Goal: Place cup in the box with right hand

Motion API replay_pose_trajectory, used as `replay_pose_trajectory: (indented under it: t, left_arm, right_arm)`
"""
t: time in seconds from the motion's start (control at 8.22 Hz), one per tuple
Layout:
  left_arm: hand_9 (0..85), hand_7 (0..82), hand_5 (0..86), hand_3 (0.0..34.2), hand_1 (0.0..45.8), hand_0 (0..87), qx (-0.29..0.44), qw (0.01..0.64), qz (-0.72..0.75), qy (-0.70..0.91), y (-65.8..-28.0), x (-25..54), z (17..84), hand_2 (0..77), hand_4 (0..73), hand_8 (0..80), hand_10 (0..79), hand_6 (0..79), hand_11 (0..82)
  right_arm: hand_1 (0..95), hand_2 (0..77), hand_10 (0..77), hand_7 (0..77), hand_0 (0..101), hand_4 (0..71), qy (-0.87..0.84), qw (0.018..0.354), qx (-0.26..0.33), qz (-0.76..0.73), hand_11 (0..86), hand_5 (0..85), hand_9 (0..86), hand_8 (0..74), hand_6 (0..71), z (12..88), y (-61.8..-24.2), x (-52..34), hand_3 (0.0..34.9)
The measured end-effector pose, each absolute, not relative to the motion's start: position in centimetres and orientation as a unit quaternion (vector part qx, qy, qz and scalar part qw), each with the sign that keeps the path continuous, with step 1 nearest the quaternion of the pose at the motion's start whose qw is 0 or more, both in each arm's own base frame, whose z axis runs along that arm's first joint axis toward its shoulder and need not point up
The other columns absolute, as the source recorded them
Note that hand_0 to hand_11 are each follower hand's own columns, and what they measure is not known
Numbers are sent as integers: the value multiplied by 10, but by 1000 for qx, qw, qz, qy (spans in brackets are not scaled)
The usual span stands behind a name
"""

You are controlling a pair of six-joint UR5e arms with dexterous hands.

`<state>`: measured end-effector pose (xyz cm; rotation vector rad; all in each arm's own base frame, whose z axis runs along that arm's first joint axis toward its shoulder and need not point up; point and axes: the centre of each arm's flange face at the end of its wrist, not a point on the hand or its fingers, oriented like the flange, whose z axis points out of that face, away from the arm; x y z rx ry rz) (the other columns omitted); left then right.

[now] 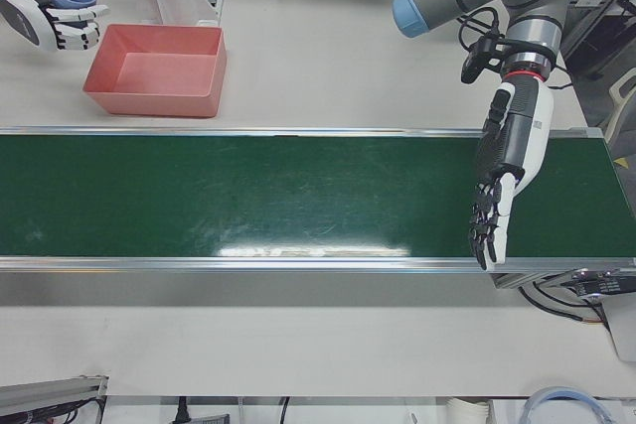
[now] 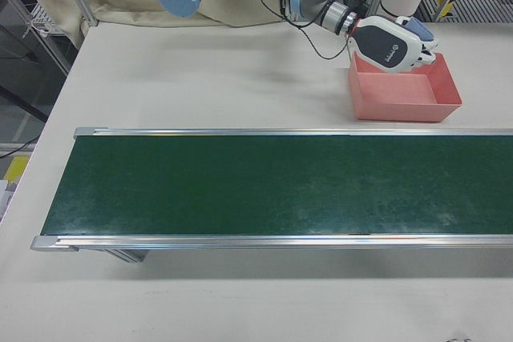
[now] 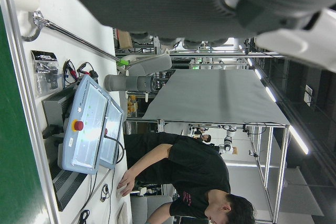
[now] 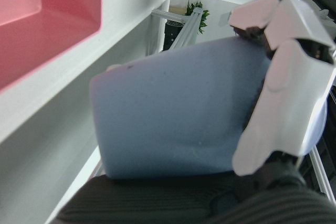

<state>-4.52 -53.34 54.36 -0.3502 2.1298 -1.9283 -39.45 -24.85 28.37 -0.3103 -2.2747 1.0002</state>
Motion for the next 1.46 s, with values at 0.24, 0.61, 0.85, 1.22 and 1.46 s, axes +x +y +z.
replay_pose_trajectory:
  t: [0.24,0.61,0.85,1.22,1.46]
  left_arm:
    - [0,0,5,0,5,0,-120,123,-661,731,-533,-45,544,5,11,0,0,0,0]
    - [0,0,5,0,5,0,-120,123,-661,730,-533,-45,544,5,11,0,0,0,0]
    - [0,0,5,0,5,0,-120,123,-661,730,-533,-45,544,5,11,0,0,0,0]
    - [0,0,5,0,5,0,-120,123,-661,730,-534,-45,544,5,11,0,0,0,0]
    - [0,0,5,0,5,0,-120,123,-661,730,-534,-45,544,5,11,0,0,0,0]
  right_arm:
    - [22,464,518,725,528,327,-853,336,-112,383,540,196,513,535,316,301,-244,-412,4]
    - [22,431,175,284,380,191,-849,348,-125,379,431,38,409,469,27,311,-230,-432,0]
    - [273,5,11,71,359,98,-850,345,-137,375,120,11,169,213,22,318,-223,-447,0]
    - [65,93,27,109,440,169,-849,340,-146,376,54,16,5,5,38,320,-222,-449,0]
    - [93,98,27,114,450,153,-854,314,-137,392,54,27,5,5,38,314,-253,-425,0]
